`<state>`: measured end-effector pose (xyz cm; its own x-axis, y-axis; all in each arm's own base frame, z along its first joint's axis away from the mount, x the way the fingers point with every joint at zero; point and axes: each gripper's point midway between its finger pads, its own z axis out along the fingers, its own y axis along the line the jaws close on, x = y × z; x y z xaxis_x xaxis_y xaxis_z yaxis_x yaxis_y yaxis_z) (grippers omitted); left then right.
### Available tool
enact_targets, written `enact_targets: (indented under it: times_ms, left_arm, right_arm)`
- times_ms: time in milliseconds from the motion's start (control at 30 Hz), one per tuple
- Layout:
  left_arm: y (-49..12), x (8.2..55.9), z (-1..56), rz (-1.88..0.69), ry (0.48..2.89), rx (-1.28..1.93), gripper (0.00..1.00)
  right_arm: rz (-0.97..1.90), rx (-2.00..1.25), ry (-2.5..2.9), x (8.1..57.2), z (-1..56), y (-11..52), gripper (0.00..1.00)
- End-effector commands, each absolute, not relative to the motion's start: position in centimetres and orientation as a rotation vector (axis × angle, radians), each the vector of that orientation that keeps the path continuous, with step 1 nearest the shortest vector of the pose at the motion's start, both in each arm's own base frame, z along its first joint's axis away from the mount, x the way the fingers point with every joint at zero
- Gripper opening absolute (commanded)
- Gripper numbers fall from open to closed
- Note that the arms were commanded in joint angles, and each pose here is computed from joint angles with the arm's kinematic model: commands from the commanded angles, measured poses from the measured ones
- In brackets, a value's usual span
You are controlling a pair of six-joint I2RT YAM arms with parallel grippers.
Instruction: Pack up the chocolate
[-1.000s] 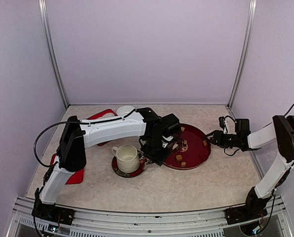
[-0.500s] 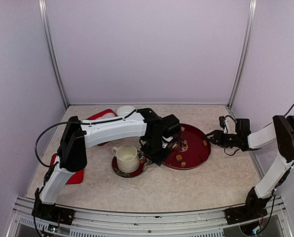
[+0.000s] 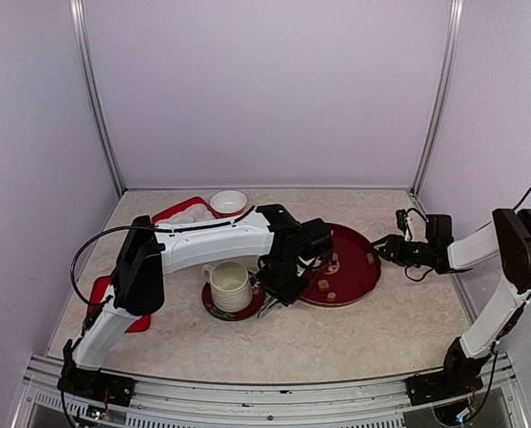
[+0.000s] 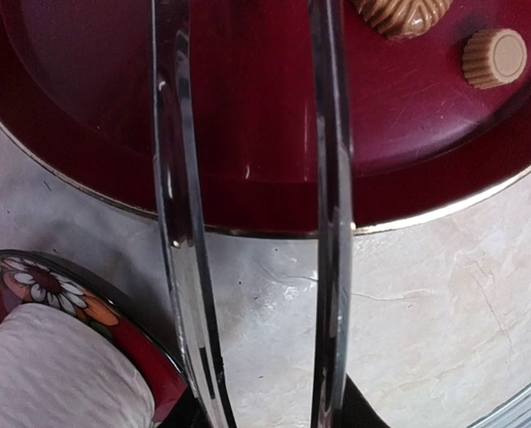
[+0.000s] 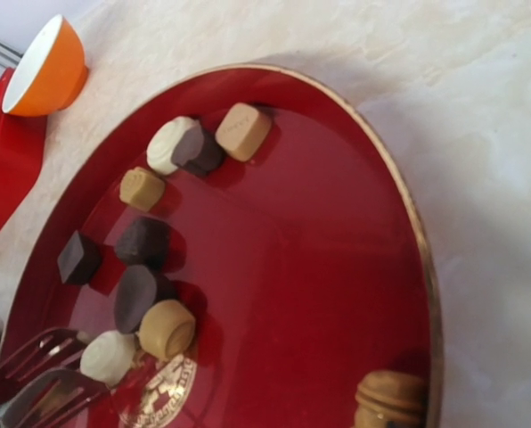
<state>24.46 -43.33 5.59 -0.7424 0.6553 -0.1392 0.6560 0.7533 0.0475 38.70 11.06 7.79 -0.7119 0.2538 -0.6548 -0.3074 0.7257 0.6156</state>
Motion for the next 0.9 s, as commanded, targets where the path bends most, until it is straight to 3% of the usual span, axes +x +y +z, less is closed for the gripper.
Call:
enact_targets:
  times_ms: [0,867]
  left_arm:
    - [-43.2,24.7,5.6,0.046,2.798,1.020,0.31]
    - [-42.1,28.1,12.8,-0.070,2.667,0.885,0.23]
  right_arm:
    - [0.953,-0.030,2.156,38.6,7.7,10.7,0.55]
    - [0.960,-0.026,2.150,38.5,8.0,10.6,0.56]
